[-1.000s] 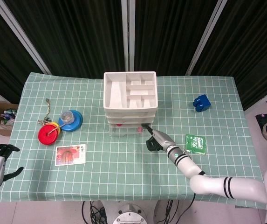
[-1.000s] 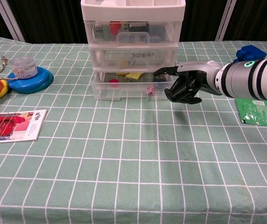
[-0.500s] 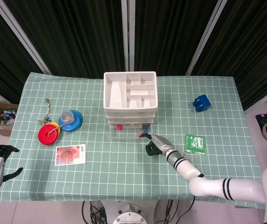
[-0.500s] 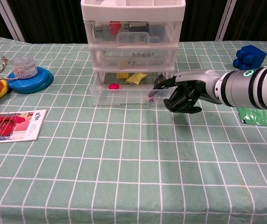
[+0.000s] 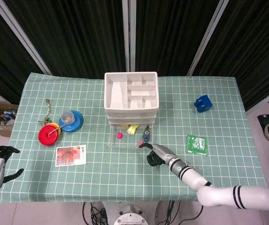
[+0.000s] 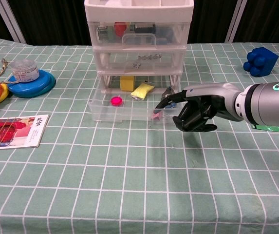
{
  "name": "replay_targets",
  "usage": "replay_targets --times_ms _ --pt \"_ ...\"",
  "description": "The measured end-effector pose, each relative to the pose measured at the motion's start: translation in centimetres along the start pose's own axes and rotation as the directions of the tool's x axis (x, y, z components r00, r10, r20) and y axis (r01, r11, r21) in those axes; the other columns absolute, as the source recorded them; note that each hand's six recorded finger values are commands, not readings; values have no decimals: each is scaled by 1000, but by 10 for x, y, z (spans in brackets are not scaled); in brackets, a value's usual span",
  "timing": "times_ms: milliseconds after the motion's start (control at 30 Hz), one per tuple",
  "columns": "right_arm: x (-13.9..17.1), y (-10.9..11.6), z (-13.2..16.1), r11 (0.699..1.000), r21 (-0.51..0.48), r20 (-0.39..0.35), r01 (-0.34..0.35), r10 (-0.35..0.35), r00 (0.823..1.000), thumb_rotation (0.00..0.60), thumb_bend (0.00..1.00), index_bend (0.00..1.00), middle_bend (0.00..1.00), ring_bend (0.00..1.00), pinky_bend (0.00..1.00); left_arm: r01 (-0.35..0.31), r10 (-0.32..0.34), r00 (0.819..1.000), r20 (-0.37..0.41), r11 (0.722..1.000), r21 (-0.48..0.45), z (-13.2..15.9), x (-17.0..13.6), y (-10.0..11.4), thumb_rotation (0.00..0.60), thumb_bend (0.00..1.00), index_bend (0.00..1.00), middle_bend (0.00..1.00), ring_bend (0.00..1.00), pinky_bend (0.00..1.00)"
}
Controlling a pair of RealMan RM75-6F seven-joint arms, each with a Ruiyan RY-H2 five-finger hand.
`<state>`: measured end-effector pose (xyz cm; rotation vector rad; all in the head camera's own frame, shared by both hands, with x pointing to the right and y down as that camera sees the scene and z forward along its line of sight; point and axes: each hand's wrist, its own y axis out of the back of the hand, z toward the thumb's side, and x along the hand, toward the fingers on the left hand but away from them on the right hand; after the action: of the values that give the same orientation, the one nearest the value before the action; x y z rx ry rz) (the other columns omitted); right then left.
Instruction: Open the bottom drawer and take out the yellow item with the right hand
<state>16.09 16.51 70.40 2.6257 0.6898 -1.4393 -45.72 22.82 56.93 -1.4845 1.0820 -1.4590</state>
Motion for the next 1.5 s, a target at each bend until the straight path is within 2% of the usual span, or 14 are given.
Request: replay_targets --times_ms 233,333,400,600,733,833,933,1033,1133,1167,1267,1300,1367,1500 --pt "8 -7 -1 1000 12 -7 -23 23 1000 600 621 208 799 818 917 -1 1 1000 2 1000 0 1 0 0 600 0 386 347 256 229" --pt "10 -6 0 1000 22 -12 -19 19 1000 600 621 163 799 817 917 -3 3 1000 3 1000 0 1 0 0 600 0 386 347 256 229" --pt "11 -2 2 999 34 -20 -3 4 1000 600 621 89 799 818 917 -4 4 1000 4 1000 0 1 -1 1 600 0 386 347 256 229" --pt "17 15 13 988 134 -66 74 -66 996 600 535 47 798 810 917 -11 11 1000 -4 1000 2 -1 -3 2 600 0 386 347 256 229" --pt "19 23 28 954 273 -113 124 -96 989 600 462 45 786 804 917 -20 20 1000 -6 1000 2 -2 -5 5 600 0 387 347 256 229" --pt "16 28 42 892 421 -154 164 -108 982 600 384 67 781 803 917 -27 27 1000 -5 1000 0 -2 -6 7 600 0 387 347 256 229" --pt "11 30 58 786 581 -194 210 -117 974 600 317 103 781 804 924 -29 29 1000 -8 1000 -2 -2 -9 8 600 0 386 347 256 229" --pt "1 30 75 637 725 -232 261 -130 964 600 250 160 795 814 950 -27 27 999 -16 1000 -5 -3 -12 7 600 0 387 347 256 229" --pt "-12 28 89 456 835 -271 308 -147 951 600 207 197 821 832 969 -28 28 999 -25 1000 -6 -5 -15 7 600 0 386 347 256 229" --pt "-19 26 94 377 868 -286 325 -155 945 600 192 209 832 840 978 -29 28 999 -28 1000 -8 -6 -16 7 600 0 387 347 256 229" --pt "-37 24 103 178 917 -327 356 -175 929 600 159 239 857 856 995 -30 30 999 -37 999 -11 -9 -19 7 600 0 387 347 256 229" --pt "-42 22 105 128 923 -338 363 -178 924 600 152 249 863 861 999 -30 30 999 -39 999 -12 -9 -19 7 600 0 386 347 256 229" --pt "-52 18 108 30 927 -365 375 -175 915 600 148 265 873 868 1000 -32 31 999 -42 999 -15 -10 -20 7 600 0 387 347 256 229" --pt "-64 9 110 -116 911 -409 395 -147 900 600 142 289 882 874 1000 -35 34 998 -46 999 -17 -12 -22 6 600 0 387 347 256 229"
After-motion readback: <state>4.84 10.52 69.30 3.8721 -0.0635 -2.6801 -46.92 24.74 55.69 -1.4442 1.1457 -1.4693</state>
